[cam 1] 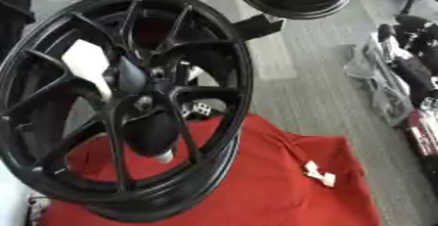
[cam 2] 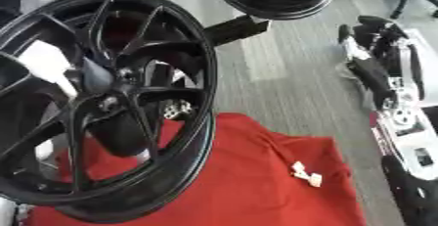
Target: Pull the pin out of the wheel hub.
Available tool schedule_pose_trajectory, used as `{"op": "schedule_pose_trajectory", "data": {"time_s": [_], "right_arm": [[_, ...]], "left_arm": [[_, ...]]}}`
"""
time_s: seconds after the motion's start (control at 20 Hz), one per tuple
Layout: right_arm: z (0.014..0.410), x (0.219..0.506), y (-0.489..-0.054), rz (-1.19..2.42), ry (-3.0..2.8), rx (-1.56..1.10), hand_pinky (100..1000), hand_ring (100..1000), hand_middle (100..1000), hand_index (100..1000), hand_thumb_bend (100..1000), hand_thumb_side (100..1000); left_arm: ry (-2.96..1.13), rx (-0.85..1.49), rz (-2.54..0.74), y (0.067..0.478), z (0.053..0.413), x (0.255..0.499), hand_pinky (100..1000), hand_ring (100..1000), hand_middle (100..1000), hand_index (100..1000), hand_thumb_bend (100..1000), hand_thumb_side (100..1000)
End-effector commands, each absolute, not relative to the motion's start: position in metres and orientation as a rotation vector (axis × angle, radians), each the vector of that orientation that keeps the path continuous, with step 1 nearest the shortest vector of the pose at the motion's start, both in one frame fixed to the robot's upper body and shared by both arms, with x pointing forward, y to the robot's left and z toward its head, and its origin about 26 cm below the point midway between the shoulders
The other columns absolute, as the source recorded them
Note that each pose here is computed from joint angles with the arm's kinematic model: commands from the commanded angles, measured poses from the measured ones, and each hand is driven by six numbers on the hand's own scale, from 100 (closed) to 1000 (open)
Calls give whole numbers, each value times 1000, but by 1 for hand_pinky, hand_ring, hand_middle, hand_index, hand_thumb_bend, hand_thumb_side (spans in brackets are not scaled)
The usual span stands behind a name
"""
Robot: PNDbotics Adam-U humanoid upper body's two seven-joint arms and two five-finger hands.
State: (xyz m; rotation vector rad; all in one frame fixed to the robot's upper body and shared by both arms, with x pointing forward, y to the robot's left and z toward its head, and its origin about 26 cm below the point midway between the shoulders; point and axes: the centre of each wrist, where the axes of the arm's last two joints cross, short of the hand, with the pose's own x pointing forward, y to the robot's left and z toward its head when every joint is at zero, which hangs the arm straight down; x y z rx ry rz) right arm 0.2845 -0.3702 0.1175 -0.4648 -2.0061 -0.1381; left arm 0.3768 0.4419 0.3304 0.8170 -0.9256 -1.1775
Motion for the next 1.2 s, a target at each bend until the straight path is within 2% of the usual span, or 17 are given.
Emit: {"op": "schedule_pose_trajectory", "data": {"time_s": [0.05,0.1,0.15,0.2,0.25,0.35,0.45,0.5,0.65,0.85,1.0,1.05,1.1,1.2], "right_arm": [[133,284,-375,-107,-2048,-498,835,652,585,711,322,282],[132,284,-375,-107,-2048,-497,835,652,585,711,323,283],[132,284,-374,-107,-2047,-497,835,652,585,711,323,283],[132,284,-374,-107,-2047,-497,835,652,585,711,323,283],[132,284,-374,-108,-2046,-497,835,652,585,711,323,283],[132,284,-375,-108,-2046,-498,835,652,585,711,323,283],[132,284,-375,-109,-2046,-499,835,653,585,711,322,283],[132,284,-375,-109,-2046,-498,835,653,585,712,322,283],[132,285,-375,-109,-2046,-497,835,653,586,711,322,283],[132,284,-375,-111,-2046,-498,835,653,586,711,321,284],[132,284,-375,-113,-2046,-498,835,653,586,711,321,283],[132,284,-375,-113,-2046,-498,835,653,586,711,321,283],[132,284,-375,-114,-2046,-497,835,653,586,711,320,283],[132,284,-375,-117,-2045,-498,835,653,586,711,320,283]], "left_arm": [[-942,878,-1142,455,354,356,805,745,675,429,100,103],[-935,874,-1137,457,352,354,811,754,687,478,100,112],[-931,869,-1132,459,350,353,825,778,718,601,134,132],[-929,862,-1126,461,348,351,845,806,760,731,263,196],[-930,858,-1119,464,346,350,854,820,779,786,408,306],[-936,853,-1107,467,344,348,869,847,811,846,617,455],[-943,851,-1095,470,343,346,877,865,832,884,712,515],[-945,852,-1093,471,342,346,877,869,837,892,730,545],[-951,851,-1090,472,341,346,877,870,839,896,744,560],[-968,842,-1083,473,341,345,876,869,837,893,705,556],[-998,853,-1051,473,342,344,868,859,823,874,601,568],[-1024,858,-1030,473,344,344,868,859,823,874,601,568],[-1070,861,-1001,472,346,343,860,849,808,865,522,644],[-1218,857,-910,468,351,341,846,836,780,847,476,654]]}}
